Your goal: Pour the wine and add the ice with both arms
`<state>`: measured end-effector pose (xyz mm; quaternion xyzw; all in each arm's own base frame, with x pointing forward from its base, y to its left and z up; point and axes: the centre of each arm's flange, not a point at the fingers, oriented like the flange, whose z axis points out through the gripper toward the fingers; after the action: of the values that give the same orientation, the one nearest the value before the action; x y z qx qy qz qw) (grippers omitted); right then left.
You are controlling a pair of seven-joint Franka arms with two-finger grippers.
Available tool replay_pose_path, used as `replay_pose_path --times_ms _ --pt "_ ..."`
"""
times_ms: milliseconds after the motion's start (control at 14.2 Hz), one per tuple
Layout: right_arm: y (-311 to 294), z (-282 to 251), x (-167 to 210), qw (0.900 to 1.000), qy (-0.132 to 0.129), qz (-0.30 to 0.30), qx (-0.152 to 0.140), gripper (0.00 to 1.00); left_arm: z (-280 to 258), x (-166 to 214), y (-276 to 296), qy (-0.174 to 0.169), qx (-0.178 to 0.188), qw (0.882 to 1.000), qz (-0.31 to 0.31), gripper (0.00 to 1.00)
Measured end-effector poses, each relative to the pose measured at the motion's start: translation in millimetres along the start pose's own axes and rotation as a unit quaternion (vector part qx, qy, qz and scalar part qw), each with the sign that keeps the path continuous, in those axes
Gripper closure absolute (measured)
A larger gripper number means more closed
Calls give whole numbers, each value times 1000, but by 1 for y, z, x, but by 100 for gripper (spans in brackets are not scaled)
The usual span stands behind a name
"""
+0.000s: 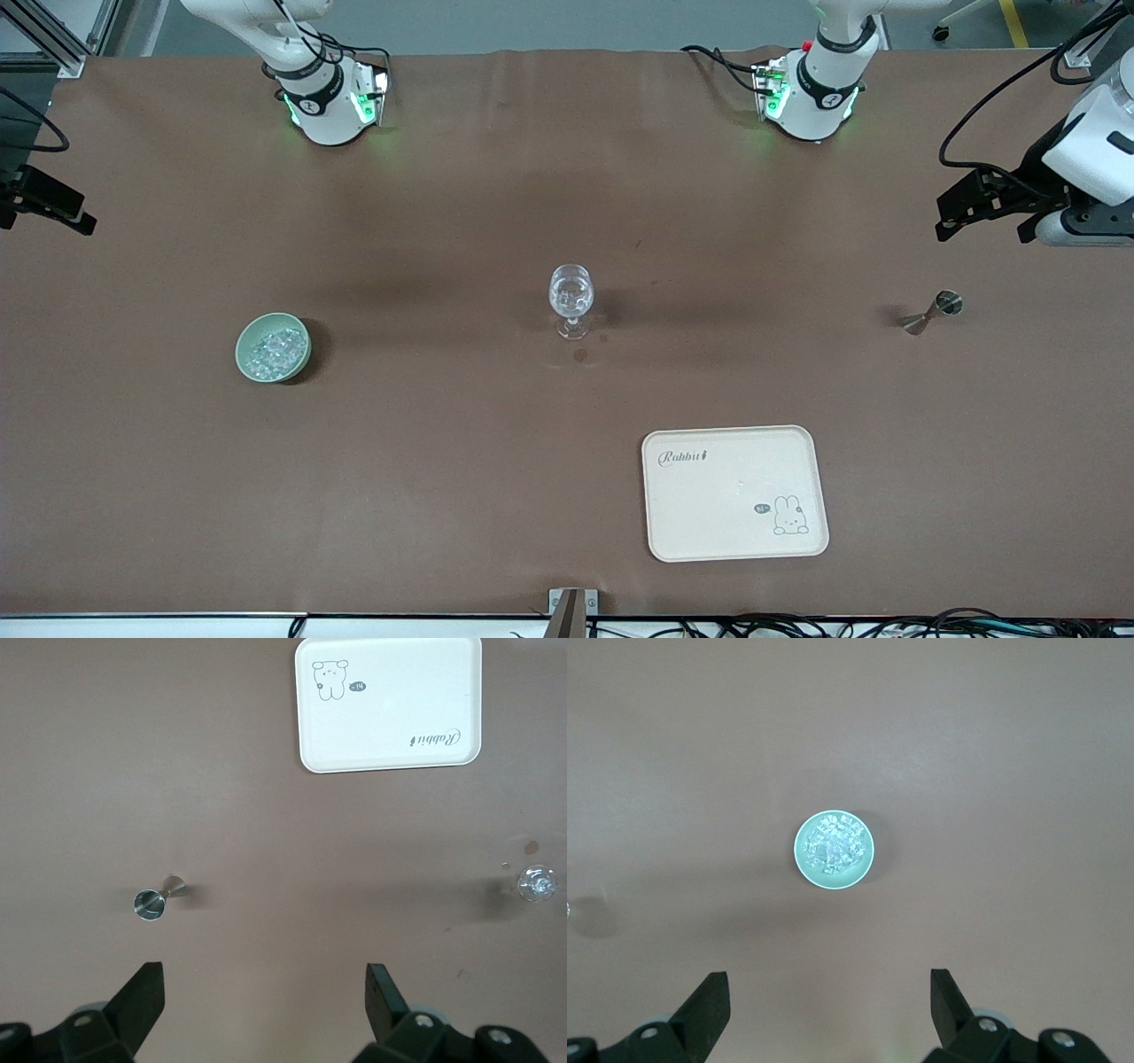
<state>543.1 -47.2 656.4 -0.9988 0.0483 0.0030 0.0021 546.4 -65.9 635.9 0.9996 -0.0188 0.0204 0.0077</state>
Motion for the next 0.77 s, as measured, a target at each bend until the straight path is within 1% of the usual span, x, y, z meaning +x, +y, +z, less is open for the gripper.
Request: replay_pose_path --times_ms 563,703,774 --pt "-14 -1 1 1000 6 -13 0 0 2 1 -4 -1 1 1000 -4 0" --pt "-15 1 1 1000 3 -13 -1 0 3 2 -11 -2 1 1000 -30 0" --pt "-14 4 2 1000 0 -13 -1 0 3 3 -19 -2 1 998 -60 0"
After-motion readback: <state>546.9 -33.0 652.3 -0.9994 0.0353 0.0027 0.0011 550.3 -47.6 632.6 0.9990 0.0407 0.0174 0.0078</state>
